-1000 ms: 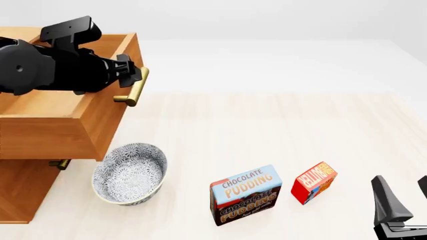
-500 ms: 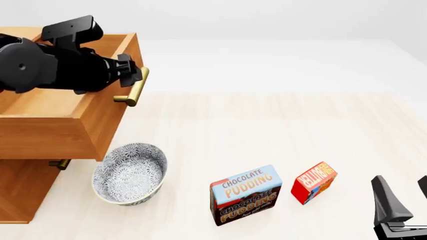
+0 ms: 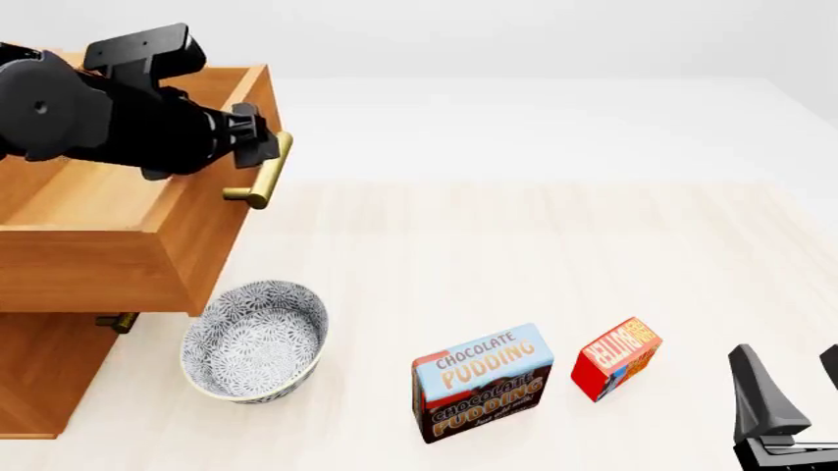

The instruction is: Put the butter at the back in the top drawer of the cabinet and close it.

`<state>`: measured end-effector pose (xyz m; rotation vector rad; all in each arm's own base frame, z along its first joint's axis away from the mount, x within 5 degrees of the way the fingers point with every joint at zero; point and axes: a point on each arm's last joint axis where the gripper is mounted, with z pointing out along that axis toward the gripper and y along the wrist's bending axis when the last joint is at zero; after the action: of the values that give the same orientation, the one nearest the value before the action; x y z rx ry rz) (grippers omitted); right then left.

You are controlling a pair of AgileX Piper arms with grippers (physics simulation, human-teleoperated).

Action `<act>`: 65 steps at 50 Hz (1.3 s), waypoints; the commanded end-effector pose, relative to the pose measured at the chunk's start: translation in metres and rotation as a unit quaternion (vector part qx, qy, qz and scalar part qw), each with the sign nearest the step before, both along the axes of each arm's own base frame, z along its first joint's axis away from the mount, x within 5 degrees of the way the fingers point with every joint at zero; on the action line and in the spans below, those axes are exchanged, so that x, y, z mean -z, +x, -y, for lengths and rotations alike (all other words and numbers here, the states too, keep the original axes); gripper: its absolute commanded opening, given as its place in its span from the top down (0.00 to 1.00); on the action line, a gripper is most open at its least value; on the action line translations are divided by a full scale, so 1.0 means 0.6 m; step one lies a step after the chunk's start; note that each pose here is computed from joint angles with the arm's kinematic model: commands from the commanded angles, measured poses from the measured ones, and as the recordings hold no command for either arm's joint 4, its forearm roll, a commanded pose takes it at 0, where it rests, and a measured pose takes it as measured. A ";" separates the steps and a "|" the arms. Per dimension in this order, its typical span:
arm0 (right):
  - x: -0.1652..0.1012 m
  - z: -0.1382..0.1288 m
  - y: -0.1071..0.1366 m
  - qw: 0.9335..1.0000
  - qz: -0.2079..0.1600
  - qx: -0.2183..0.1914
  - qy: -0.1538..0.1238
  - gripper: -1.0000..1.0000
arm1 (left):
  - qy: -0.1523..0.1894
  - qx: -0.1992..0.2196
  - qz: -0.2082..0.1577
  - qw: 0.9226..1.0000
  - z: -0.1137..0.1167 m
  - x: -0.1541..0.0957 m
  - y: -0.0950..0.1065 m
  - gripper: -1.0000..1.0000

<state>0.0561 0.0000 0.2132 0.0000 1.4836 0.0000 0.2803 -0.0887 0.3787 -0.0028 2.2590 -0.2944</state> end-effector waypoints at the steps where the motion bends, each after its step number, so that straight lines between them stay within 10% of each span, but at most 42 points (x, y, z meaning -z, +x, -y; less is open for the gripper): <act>1: 0.000 0.000 0.000 1.000 0.000 0.000 0.000 0.00 | -0.007 0.030 0.018 0.999 0.008 -0.041 -0.018 0.00; 30: 0.000 0.000 0.000 1.000 0.000 0.000 0.000 0.00 | 0.025 0.039 0.039 0.998 -0.014 -0.110 -0.033 0.00; 65: 0.000 0.000 0.000 1.000 0.000 0.000 0.000 0.00 | 0.026 0.137 0.053 0.989 0.095 -0.119 -0.006 0.00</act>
<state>0.0561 0.0000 0.2132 0.0000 1.4836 0.0000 0.2717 -0.1232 0.4503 0.2804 2.1681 -0.3395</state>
